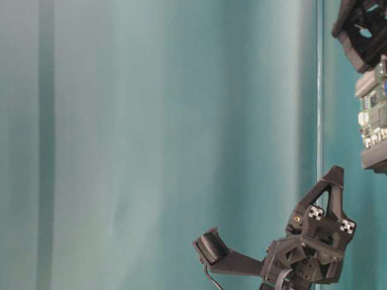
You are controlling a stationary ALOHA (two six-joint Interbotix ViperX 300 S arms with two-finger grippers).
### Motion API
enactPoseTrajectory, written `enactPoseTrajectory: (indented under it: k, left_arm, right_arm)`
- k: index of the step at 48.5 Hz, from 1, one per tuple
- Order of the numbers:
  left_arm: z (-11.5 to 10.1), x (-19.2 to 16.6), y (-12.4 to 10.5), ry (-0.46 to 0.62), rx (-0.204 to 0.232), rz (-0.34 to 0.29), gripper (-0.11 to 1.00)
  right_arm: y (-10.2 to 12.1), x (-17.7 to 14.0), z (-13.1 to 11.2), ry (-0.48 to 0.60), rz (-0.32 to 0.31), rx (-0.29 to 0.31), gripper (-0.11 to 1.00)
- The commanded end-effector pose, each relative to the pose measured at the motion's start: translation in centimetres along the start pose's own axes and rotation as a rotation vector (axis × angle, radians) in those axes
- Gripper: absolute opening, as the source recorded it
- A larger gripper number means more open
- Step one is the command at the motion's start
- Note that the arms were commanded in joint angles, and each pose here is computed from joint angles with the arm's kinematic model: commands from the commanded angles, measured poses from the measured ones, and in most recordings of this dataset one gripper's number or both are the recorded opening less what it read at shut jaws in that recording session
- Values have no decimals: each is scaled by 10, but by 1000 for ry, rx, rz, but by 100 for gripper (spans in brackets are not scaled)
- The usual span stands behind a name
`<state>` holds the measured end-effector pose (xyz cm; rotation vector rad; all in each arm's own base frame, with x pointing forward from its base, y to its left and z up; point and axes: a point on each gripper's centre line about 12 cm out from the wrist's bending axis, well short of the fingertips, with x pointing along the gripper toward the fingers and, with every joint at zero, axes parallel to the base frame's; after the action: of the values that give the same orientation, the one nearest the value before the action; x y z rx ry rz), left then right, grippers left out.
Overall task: Insert the USB into the fixed PCB.
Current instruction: 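Move the left gripper away to the left side of the table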
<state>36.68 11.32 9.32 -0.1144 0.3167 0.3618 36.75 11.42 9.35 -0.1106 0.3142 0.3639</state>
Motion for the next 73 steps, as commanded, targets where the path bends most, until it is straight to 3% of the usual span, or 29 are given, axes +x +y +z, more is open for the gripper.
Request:
enactPoseTrajectory:
  k: [1,9,20,29,36,41,50,53,73]
  left_arm:
    - [36,-8,-16,-74,15,-55,-1]
    - [50,-24,-21,-13,6,-71,0]
    - [60,-42,-31,-12,-21,-102,0]
    - [58,-54,-36,-3,-68,-120,0]
    - [53,-59,-39,10,-80,-129,0]
    - [53,-59,-42,9,-78,-137,0]
    - [53,-60,-45,10,-74,-144,0]
    - [52,-60,-44,13,-73,-144,0]
    - [53,-60,-45,9,-75,-145,0]
  right_arm:
    - [3,2,13,-42,6,17,0]
    - [3,-1,15,-70,-59,130,0]
    - [23,-6,23,-121,-49,164,0]
    - [26,-7,23,-120,-84,217,0]
    - [28,-8,22,-116,-102,242,1]
    - [28,-8,21,-113,-115,259,14]
    - [29,-11,16,-88,-141,293,61]
    - [31,-12,13,-81,-143,299,72]
    - [52,-12,-1,-37,-157,340,72]
